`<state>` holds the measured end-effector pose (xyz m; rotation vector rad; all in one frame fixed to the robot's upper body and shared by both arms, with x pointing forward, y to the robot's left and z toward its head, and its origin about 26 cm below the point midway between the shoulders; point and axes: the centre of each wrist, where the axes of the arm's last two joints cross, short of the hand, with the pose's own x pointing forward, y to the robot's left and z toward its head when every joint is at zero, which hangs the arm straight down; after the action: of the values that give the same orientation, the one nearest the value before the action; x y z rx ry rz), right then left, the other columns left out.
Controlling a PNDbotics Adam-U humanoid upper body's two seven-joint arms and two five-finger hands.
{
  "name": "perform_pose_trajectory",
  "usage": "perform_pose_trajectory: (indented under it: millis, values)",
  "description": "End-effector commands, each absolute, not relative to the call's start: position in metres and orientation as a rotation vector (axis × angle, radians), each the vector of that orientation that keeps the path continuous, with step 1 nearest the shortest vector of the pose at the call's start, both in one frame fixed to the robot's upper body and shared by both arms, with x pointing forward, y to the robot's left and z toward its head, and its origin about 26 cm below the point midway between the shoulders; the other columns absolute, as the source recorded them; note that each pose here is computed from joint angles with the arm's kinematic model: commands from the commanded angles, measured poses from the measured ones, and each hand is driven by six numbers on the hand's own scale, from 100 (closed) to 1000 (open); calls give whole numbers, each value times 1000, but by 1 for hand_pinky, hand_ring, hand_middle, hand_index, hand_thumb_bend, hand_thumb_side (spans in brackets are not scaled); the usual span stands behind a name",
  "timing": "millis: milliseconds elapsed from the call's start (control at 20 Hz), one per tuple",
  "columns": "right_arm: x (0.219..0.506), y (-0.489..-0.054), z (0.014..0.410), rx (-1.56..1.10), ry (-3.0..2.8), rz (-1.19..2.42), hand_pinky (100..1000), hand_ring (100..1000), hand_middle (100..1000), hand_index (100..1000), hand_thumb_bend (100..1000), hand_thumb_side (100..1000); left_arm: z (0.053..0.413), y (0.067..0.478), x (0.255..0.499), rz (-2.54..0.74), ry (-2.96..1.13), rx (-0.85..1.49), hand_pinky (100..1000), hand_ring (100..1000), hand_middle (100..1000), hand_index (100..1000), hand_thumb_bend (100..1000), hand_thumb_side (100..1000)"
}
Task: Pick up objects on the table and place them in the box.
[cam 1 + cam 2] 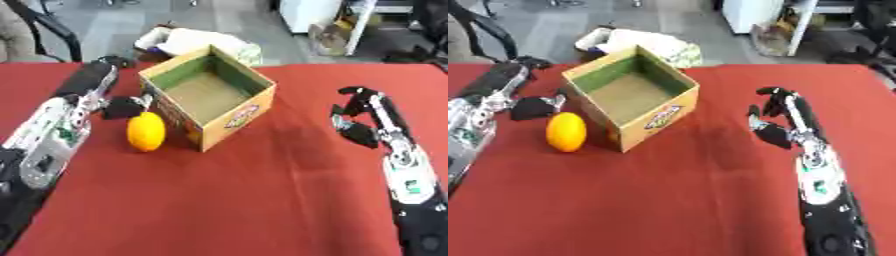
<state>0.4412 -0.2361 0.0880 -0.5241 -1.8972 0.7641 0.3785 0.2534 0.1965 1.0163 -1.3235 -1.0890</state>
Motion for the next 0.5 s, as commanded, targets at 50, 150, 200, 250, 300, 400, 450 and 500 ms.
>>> perform_pose_trajectory:
  millis: [50, 150, 200, 250, 300, 400, 450, 500]
  values:
    - [443, -238, 99, -540, -1927, 765, 582, 578, 409, 784, 100, 198, 208, 256, 383, -1121, -1306, 1044, 784, 812, 847, 916, 289, 663]
    - [443, -237, 99, -539, -1927, 765, 582, 578, 409, 784, 100, 198, 207, 255, 385, -1131, -1296, 1034, 788, 816, 849, 919, 293, 683]
    - [443, -237, 99, -539, -1927, 766, 582, 578, 409, 784, 100, 198, 206, 255, 386, -1137, -1290, 1030, 790, 817, 850, 920, 294, 686]
    - [443, -237, 99, -538, -1927, 766, 582, 578, 409, 784, 100, 198, 205, 254, 387, -1143, -1283, 1024, 797, 822, 850, 923, 296, 706]
    - [443, -237, 99, -537, -1927, 766, 582, 578, 409, 784, 100, 198, 204, 254, 388, -1149, -1274, 1015, 797, 822, 850, 923, 297, 708]
    - [442, -237, 99, -536, -1927, 765, 582, 578, 408, 784, 100, 198, 201, 255, 391, -1154, -1251, 1001, 801, 825, 849, 924, 310, 731]
    - [442, -237, 99, -536, -1928, 765, 582, 578, 408, 784, 100, 198, 199, 256, 392, -1155, -1238, 999, 803, 826, 850, 925, 325, 736]
    - [442, -236, 99, -535, -1928, 765, 582, 578, 408, 784, 100, 198, 197, 257, 394, -1155, -1223, 1001, 805, 829, 851, 926, 344, 734]
